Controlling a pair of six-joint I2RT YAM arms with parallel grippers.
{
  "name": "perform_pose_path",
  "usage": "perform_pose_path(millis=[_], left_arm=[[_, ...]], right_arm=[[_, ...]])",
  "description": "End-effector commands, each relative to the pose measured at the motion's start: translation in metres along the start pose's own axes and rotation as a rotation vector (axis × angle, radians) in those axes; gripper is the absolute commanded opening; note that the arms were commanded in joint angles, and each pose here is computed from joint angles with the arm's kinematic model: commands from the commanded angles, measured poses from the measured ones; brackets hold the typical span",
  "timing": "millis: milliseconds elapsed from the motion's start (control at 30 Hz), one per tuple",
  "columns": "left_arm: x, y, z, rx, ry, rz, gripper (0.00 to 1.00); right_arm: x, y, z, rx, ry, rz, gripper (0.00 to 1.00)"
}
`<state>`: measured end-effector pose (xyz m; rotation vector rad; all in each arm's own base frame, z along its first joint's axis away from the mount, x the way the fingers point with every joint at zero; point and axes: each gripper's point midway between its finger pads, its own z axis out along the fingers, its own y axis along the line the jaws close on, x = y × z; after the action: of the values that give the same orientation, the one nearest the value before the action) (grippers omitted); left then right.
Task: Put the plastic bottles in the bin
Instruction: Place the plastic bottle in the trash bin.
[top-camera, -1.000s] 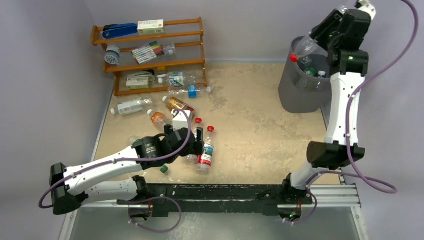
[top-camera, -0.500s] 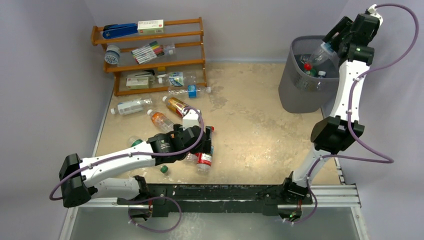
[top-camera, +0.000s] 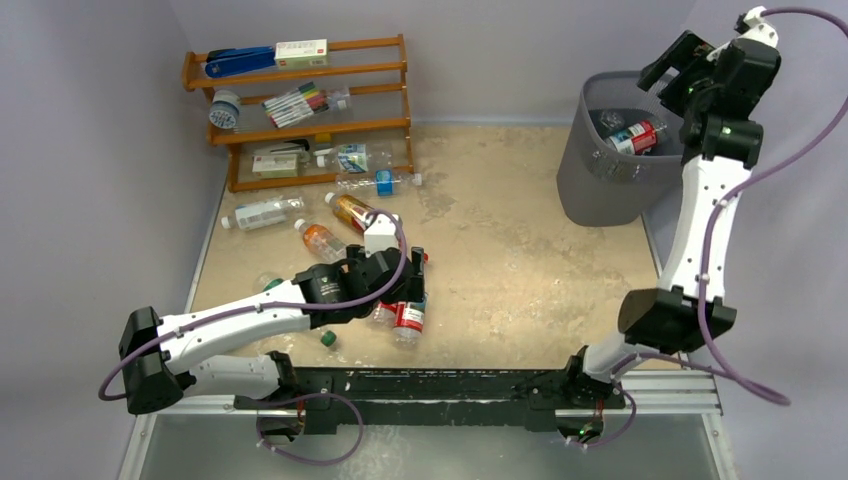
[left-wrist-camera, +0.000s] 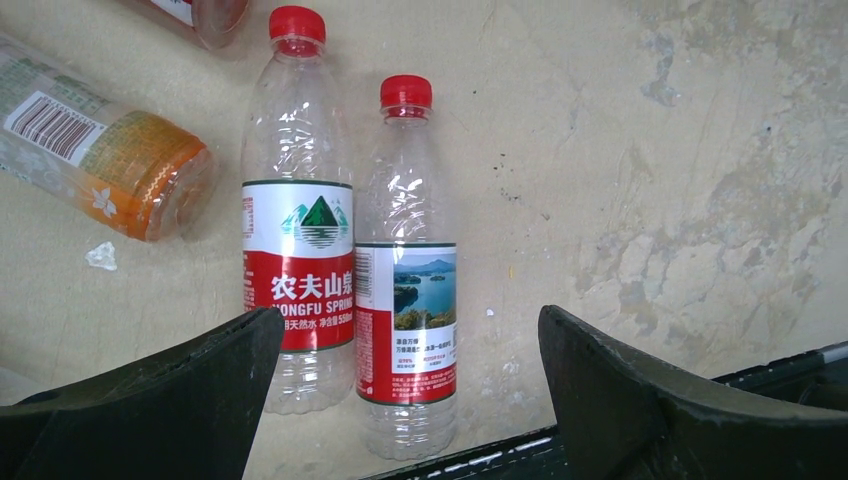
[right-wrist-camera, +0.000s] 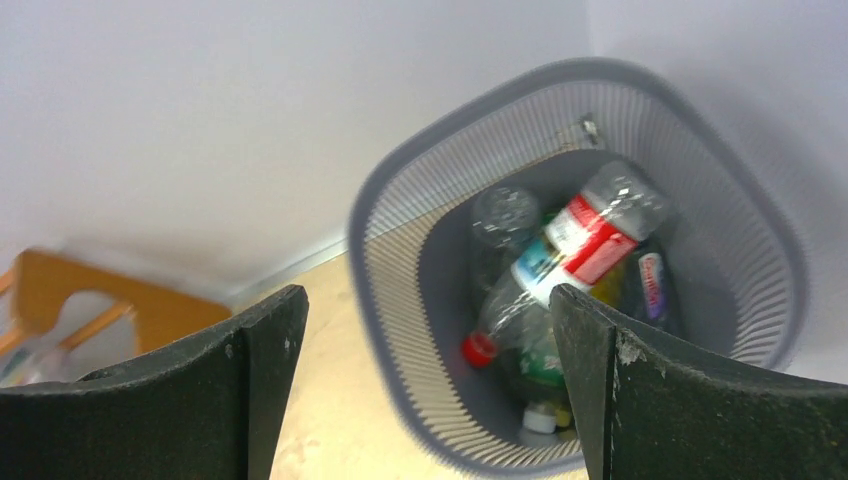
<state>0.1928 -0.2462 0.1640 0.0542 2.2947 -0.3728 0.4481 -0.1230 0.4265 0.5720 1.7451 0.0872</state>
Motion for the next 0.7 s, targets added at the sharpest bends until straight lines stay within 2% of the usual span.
perform_pose_path(millis=[0, 267, 433, 667], left_arm=[[-0.026, -0.014, -0.011, 0.029, -0.065, -0.038, 1.00], [-0.033, -0.007, -0.016, 0.019, -0.098, -0.065, 1.00], [-0.038, 0.000, -0.022, 0.006, -0.127, -0.084, 1.00], [-0.038, 0.018, -0.031, -0.019, -0.150, -0.102, 1.00]], right_arm=[[-0.007, 0.060, -0.047, -0.231, -0.044, -0.066, 0.93], [0.058, 0.125, -0.098, -0.453, 0.105, -0.112, 0.93], [0.104, 0.146, -0.128, -0.574, 0.218, -0.102, 0.93], [0.193, 0.161, -0.162, -0.760, 0.429, -0.026, 0.92]])
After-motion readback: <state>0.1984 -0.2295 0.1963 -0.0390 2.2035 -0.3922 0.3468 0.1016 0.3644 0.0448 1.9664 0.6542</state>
